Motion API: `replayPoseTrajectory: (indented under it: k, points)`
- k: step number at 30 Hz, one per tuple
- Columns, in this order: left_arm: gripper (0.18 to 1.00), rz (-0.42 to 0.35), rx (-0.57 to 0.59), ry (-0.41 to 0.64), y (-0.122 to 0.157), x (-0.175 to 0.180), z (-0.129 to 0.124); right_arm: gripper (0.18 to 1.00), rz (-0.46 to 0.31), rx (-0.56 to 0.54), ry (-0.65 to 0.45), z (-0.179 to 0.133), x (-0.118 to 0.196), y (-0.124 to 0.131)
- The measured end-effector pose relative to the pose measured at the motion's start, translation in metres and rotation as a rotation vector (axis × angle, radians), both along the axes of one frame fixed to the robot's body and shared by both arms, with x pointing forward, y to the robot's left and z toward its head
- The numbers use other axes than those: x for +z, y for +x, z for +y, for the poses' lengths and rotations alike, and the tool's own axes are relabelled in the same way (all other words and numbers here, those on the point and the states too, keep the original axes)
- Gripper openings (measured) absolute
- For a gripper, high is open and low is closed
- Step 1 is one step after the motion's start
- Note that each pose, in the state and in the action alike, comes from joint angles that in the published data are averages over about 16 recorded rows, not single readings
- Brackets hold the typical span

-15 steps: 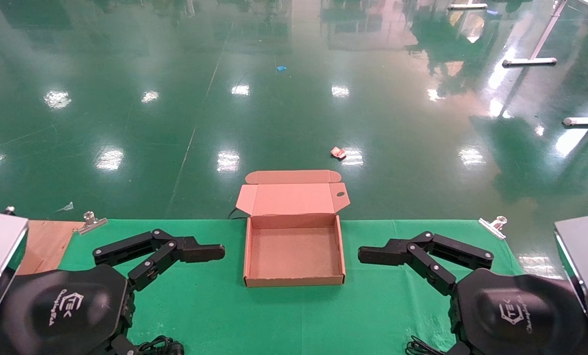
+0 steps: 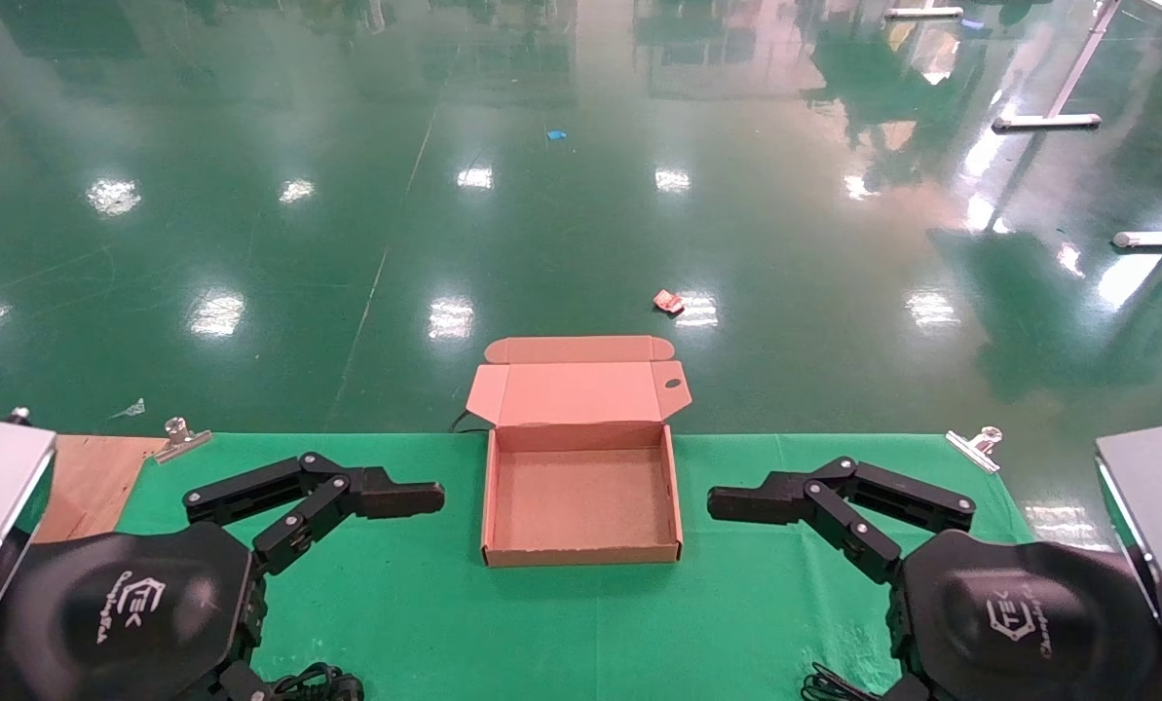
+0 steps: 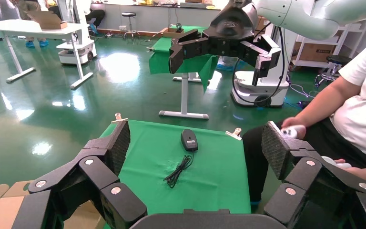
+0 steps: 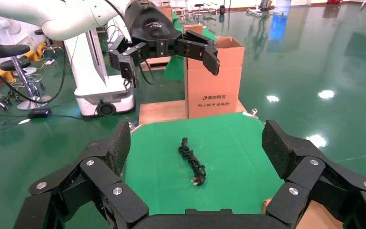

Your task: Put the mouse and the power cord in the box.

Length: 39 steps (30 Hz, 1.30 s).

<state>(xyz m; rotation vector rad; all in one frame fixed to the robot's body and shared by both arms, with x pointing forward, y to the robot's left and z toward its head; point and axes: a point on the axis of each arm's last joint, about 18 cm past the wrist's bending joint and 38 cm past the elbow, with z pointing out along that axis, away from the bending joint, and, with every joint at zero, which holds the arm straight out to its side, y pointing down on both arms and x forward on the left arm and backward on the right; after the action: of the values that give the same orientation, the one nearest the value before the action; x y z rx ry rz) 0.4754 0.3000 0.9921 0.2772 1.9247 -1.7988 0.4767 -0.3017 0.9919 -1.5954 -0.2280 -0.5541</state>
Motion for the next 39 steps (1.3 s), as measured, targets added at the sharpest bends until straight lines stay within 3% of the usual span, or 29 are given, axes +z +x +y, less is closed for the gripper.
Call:
replayPoseTrajectory:
  k: [10,16,25,34,39]
  points:
    - [1.001,-0.006,0.002,0.003,0.001,0.0,0.0,1.001,-0.002,-0.004,-0.009,0.0,-0.001,0.0]
    - [1.001,-0.002,0.025,0.052,0.011,-0.007,-0.001,1.001,-0.001,-0.049,-0.104,0.003,-0.016,0.012]
    - [1.001,0.051,0.144,0.262,0.054,-0.052,0.008,1.001,-0.014,-0.204,-0.457,0.006,-0.069,0.06]
    - [1.001,0.126,0.319,0.546,0.109,-0.116,0.038,1.001,-0.05,-0.371,-0.881,-0.007,-0.117,0.124]
    - [1.001,0.144,0.416,0.698,0.138,-0.141,0.055,1.001,-0.067,-0.443,-1.055,-0.016,-0.13,0.154]
